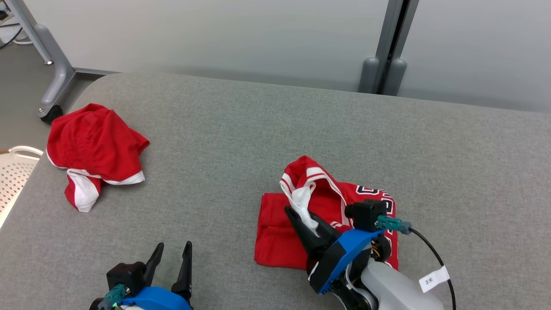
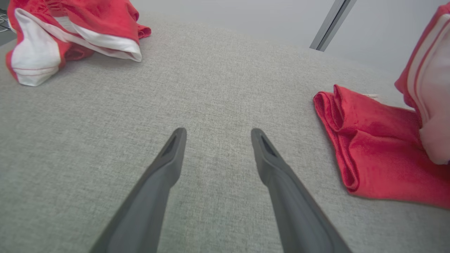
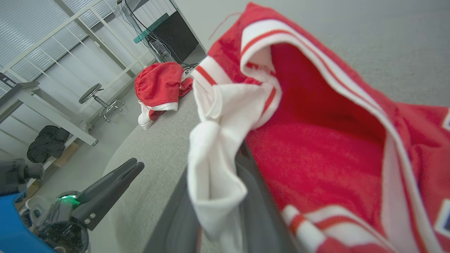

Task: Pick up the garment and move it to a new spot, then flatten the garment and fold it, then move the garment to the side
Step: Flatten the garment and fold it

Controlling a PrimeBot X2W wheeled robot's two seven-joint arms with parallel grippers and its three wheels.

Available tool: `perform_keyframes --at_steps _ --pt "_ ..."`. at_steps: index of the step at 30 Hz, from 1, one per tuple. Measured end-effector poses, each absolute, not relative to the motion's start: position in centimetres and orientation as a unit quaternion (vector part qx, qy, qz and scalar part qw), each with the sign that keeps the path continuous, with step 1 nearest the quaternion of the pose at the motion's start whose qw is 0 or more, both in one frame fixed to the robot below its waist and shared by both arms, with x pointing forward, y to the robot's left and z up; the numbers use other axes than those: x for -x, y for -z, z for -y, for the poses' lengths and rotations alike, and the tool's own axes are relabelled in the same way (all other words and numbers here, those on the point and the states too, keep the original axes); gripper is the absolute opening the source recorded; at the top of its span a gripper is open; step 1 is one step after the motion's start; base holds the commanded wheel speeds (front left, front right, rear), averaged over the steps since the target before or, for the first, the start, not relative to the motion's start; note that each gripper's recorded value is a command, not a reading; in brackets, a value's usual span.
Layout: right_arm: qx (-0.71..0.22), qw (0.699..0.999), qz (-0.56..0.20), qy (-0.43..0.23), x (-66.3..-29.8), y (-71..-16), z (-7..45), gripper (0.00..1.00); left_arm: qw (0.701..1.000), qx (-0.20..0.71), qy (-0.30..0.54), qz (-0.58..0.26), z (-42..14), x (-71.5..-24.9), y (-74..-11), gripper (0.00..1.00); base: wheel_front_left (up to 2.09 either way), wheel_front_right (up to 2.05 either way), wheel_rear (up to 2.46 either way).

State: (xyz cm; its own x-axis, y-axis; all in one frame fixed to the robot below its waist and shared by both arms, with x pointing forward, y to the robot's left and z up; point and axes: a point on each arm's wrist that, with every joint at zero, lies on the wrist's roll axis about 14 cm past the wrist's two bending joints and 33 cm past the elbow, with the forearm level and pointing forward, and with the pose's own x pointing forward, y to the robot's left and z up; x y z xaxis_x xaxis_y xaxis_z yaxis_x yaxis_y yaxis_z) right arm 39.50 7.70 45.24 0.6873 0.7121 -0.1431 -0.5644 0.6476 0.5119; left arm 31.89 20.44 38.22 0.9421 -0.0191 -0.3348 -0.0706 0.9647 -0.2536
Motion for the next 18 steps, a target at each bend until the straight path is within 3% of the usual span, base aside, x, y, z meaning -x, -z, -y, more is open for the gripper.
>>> perform_keyframes --at_steps 7,12,18 --pt "-0.232 0.904 -0.099 -0.345 -42.2 -49.5 -6.7 1.0 0.978 0.127 -0.016 -0.162 -20.8 -32.4 -38.6 1.0 0.0 0.0 0.0" --pt "-0.211 0.94 -0.045 -0.264 -44.5 -50.6 -0.6 1.0 0.981 0.12 0.002 -0.15 -19.7 -33.6 -39.3 1.0 0.0 0.0 0.0" --pt "-0.164 0.975 -0.022 -0.146 -44.1 -49.1 8.3 1.0 0.986 0.106 0.026 -0.125 -18.4 -35.4 -40.7 1.0 0.0 0.0 0.0"
